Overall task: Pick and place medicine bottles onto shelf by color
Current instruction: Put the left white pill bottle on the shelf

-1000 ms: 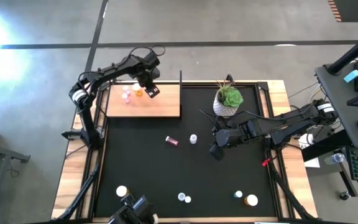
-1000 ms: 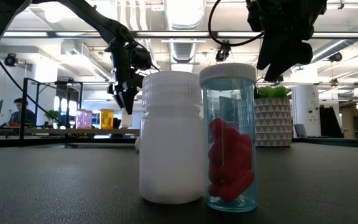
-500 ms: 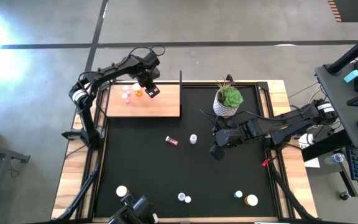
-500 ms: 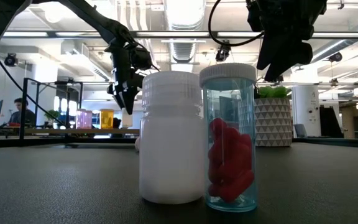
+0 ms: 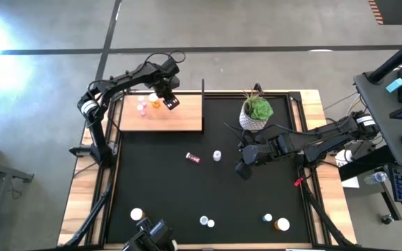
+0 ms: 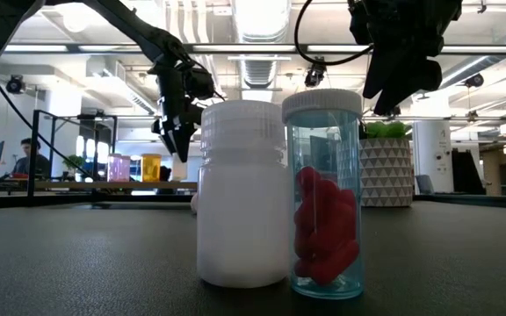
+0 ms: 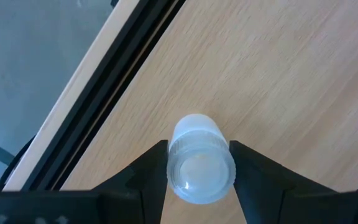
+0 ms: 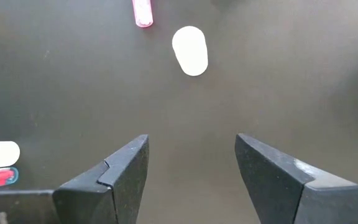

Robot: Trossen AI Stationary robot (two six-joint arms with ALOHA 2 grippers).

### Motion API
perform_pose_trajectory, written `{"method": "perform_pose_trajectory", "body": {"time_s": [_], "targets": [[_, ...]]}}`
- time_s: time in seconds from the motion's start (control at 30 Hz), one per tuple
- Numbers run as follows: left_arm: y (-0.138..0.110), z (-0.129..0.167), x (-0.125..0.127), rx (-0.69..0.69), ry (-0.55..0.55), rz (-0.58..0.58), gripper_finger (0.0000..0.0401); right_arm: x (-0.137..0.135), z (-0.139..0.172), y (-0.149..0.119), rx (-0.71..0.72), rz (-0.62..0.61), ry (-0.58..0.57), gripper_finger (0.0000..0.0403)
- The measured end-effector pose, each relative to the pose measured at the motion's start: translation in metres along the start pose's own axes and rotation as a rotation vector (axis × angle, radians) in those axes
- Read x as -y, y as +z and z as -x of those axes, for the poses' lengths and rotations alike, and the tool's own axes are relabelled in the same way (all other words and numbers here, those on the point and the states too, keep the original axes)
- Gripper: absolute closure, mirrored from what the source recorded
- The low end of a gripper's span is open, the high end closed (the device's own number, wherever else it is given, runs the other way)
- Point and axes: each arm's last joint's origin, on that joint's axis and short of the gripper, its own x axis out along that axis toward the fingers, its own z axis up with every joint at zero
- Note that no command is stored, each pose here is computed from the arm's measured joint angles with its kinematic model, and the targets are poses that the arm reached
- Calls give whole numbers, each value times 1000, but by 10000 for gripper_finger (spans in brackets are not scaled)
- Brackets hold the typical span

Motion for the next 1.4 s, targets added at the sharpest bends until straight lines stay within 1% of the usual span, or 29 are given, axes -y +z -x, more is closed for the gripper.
{"method": "perform_pose_trajectory", "body": {"time_s": [0.57,0.77,1.4], "targets": [[0,0,0,4,1,-28,254,0,0,0,0,0,0,174],[2,0,0,16,3,-79,254,0,0,0,-1,1,0,174],[2,0,0,23,1,-73,254,0,0,0,0,1,0,174]]}}
